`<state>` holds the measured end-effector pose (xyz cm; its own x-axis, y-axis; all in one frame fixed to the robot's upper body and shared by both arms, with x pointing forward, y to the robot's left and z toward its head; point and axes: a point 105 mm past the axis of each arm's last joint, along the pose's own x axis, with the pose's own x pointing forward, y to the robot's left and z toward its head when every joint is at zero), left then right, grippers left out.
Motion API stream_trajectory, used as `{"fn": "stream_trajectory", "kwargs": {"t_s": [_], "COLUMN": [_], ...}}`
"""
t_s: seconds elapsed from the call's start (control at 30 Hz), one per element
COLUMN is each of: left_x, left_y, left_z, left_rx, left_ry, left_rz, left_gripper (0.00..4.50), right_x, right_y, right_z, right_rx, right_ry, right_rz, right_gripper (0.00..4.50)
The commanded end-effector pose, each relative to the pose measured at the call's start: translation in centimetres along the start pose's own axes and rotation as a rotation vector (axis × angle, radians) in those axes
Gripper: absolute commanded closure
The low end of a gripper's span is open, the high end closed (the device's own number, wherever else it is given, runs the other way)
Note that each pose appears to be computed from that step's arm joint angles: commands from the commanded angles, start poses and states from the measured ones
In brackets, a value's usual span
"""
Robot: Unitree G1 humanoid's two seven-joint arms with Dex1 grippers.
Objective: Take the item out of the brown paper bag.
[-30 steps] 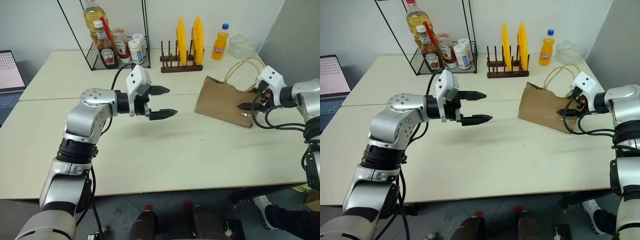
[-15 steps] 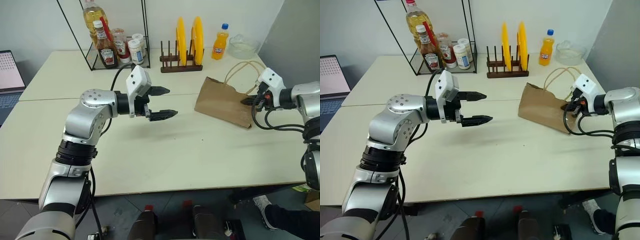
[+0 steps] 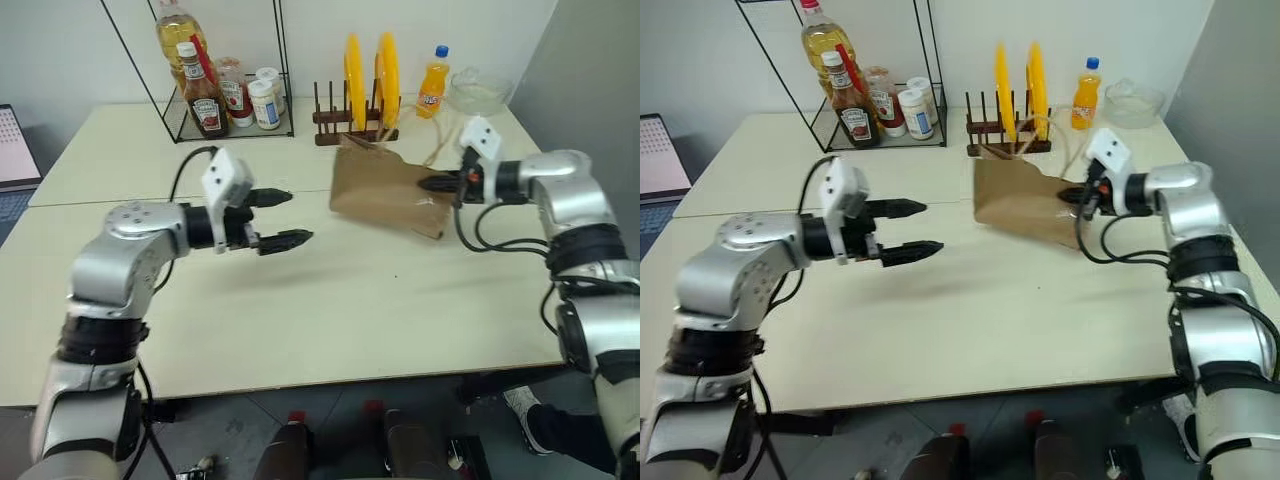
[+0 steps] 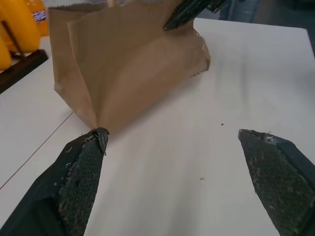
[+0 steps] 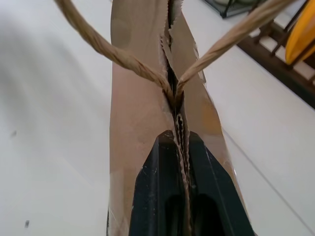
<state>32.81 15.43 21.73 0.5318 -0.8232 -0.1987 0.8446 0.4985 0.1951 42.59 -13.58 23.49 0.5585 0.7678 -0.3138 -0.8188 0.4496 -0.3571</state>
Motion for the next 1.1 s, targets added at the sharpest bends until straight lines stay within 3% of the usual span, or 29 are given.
{"fn": "stream_trajectory", "kwargs": {"t_s": [0.03,0.27,0.4,0.8,0.93,1.1], "left_x": [-1.8,-4.8,-5.9,-6.4,-5.8,-4.6], "left_y": [-0.3,-2.0,-2.6,-4.2,-3.2,-2.5], "left_z": [1.0,-0.7,-0.9,-1.4,-1.0,-0.8], "left_rx": [0.018,-0.056,-0.071,-0.107,-0.098,-0.085], "left_ry": [-0.028,-0.009,-0.002,0.004,0.001,-0.004], "left_rz": [0.065,0.228,0.281,0.325,0.298,0.245], "left_gripper": [0.00,0.00,0.00,0.00,0.00,0.00], "right_x": [1.4,6.7,8.1,9.8,9.0,7.4], "right_y": [0.0,3.9,5.7,5.7,5.0,3.7], "right_z": [3.8,5.1,5.1,2.8,3.0,3.4], "right_rx": [-0.087,-0.120,-0.152,-0.253,-0.227,-0.180], "right_ry": [-0.098,-0.135,-0.123,-0.009,-0.026,-0.046], "right_rz": [0.011,0.187,0.264,0.164,0.154,0.150], "right_gripper": [4.48,4.48,4.48,4.48,3.62,1.90]}}
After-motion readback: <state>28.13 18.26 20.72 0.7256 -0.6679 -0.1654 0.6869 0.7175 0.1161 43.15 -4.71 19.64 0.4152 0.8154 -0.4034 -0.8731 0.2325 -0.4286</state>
